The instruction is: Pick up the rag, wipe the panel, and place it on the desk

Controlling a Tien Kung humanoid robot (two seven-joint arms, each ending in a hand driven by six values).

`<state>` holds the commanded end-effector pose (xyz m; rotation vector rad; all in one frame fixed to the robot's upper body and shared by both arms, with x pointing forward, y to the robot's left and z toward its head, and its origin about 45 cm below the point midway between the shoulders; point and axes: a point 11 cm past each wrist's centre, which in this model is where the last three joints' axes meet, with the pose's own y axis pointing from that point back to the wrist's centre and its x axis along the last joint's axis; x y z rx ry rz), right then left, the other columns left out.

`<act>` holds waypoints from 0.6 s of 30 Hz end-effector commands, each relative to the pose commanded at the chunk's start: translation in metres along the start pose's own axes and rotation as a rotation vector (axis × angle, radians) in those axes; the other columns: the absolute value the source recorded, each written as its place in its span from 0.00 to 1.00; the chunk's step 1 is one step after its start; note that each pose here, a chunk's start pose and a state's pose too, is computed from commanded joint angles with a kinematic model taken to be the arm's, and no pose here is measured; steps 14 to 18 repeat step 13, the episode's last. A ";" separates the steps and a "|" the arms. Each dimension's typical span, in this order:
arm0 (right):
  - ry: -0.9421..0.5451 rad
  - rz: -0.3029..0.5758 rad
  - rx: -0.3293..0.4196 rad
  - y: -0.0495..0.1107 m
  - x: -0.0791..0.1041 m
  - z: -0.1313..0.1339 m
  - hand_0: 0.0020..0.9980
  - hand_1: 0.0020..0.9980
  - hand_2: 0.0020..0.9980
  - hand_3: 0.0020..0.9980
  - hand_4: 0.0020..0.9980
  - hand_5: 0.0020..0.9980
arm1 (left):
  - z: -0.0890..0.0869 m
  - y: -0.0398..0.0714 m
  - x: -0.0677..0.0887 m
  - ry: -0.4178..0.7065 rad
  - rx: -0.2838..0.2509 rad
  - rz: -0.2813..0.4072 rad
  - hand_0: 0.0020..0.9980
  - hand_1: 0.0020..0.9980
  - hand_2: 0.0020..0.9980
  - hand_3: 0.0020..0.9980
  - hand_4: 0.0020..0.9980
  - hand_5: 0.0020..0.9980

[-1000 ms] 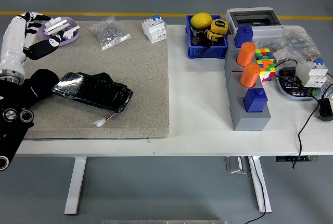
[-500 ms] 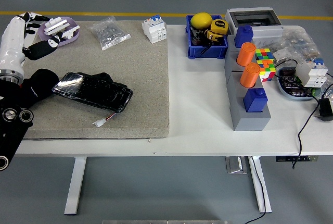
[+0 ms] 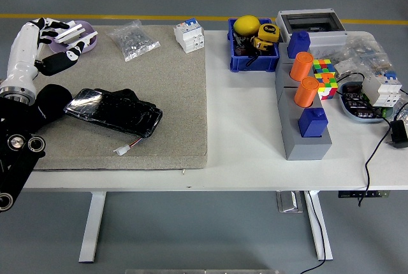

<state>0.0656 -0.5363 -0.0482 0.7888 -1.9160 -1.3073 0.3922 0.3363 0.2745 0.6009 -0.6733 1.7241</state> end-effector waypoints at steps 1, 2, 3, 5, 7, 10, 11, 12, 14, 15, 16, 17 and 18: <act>0.000 0.000 0.001 0.000 0.000 0.000 0.79 0.67 0.69 0.50 1.00 0.52 | 0.001 0.000 0.000 -0.007 -0.004 0.002 0.64 0.70 0.75 0.59 0.78 0.20; 0.001 -0.001 0.001 0.000 -0.001 -0.001 0.79 0.67 0.69 0.50 1.00 0.52 | 0.002 0.000 0.000 -0.007 -0.004 0.001 0.64 0.70 0.75 0.59 0.78 0.20; 0.001 -0.001 0.002 0.000 -0.001 -0.001 0.79 0.67 0.69 0.50 1.00 0.52 | 0.002 0.000 -0.001 -0.005 -0.004 0.000 0.64 0.70 0.75 0.59 0.78 0.20; -0.001 -0.002 0.002 0.000 -0.001 -0.001 0.79 0.67 0.69 0.56 1.00 0.52 | 0.001 0.000 0.000 -0.004 -0.001 -0.001 0.64 0.70 0.75 0.59 0.78 0.19; 0.000 -0.003 0.001 0.000 -0.002 0.000 0.79 0.67 0.69 0.56 1.00 0.52 | 0.000 -0.001 0.001 -0.004 0.004 -0.001 0.64 0.70 0.75 0.59 0.78 0.19; -0.002 -0.003 0.000 0.000 -0.001 0.000 0.78 0.67 0.70 0.58 1.00 0.51 | 0.000 -0.001 0.001 -0.004 0.001 0.000 0.64 0.70 0.75 0.59 0.78 0.19; -0.002 -0.003 0.001 0.000 -0.002 0.000 0.78 0.67 0.70 0.58 1.00 0.51 | 0.000 -0.001 0.001 -0.011 -0.002 0.003 0.64 0.70 0.75 0.59 0.78 0.19; -0.001 -0.003 0.002 0.000 -0.002 0.000 0.78 0.67 0.70 0.58 1.00 0.51 | 0.001 -0.001 0.001 -0.011 -0.005 0.003 0.64 0.70 0.75 0.59 0.78 0.19; 0.000 -0.003 0.002 0.000 -0.002 0.000 0.78 0.67 0.70 0.58 1.00 0.51 | 0.001 0.000 0.000 -0.007 -0.005 0.001 0.64 0.70 0.75 0.59 0.78 0.19; 0.000 -0.003 0.002 0.000 -0.002 0.000 0.78 0.67 0.70 0.58 1.00 0.51 | 0.001 0.000 0.000 -0.007 -0.005 0.001 0.64 0.70 0.75 0.59 0.78 0.19; 0.000 -0.003 0.002 0.000 -0.002 0.000 0.78 0.67 0.70 0.58 1.00 0.51 | 0.001 0.000 0.000 -0.007 -0.005 0.001 0.64 0.70 0.75 0.59 0.78 0.19; 0.000 -0.003 0.002 0.000 -0.002 0.000 0.78 0.67 0.70 0.58 1.00 0.51 | 0.001 0.000 0.000 -0.007 -0.005 0.001 0.64 0.70 0.75 0.59 0.78 0.19; 0.000 -0.003 0.002 0.000 -0.002 0.000 0.78 0.67 0.70 0.58 1.00 0.51 | 0.001 0.000 0.000 -0.007 -0.005 0.001 0.64 0.70 0.75 0.59 0.78 0.19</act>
